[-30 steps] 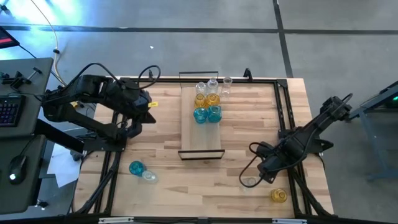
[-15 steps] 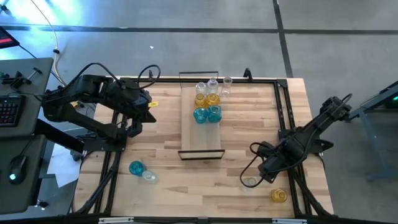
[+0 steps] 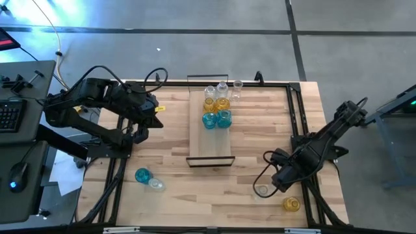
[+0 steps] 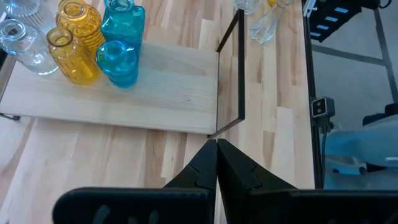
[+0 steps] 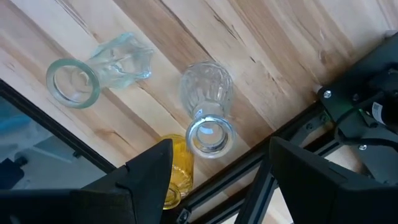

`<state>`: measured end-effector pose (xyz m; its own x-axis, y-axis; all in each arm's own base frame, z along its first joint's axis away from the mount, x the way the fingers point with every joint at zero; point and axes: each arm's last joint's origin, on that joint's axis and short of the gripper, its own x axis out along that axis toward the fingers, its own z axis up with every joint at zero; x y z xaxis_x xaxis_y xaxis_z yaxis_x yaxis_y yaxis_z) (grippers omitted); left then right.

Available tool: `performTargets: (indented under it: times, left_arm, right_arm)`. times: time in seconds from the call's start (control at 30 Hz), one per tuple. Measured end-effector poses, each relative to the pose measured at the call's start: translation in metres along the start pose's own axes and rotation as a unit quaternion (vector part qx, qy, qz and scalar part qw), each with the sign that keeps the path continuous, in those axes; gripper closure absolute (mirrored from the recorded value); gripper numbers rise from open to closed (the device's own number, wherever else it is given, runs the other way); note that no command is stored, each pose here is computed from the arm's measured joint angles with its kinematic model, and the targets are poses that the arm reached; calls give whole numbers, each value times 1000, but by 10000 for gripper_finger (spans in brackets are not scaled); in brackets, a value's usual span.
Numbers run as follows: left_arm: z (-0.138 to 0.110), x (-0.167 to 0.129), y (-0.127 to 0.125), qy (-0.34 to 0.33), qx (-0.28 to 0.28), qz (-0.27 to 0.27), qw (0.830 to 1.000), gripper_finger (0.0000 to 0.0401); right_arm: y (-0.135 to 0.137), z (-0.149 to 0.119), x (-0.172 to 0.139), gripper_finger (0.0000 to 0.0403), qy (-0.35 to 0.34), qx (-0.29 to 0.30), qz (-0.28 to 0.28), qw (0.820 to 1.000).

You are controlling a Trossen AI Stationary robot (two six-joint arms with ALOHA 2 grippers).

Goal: Sort vases onto shelf
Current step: Put the bottom right transparent flower vase on the shelf aligned with the other transparent flower vase

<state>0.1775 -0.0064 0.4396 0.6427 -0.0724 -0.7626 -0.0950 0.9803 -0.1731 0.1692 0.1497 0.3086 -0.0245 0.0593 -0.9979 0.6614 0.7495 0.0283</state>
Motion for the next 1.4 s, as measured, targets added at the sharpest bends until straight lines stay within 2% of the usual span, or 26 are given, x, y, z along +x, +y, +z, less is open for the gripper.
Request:
performTargets:
  times: [0.3,0.63,1.4]
  left_arm:
    - [0,0,0,0,0,0,1000,400]
    - [0,0,0,0,0,0,1000,400]
    - [0,0,0,0,0,0,1000,400]
  right_arm:
    - [8,2,10,151,2,-32,-33,999]
    - [10,-4,15,151,-11,-5,-52,999]
    - [10,-7,15,151,-16,-6,-53,998]
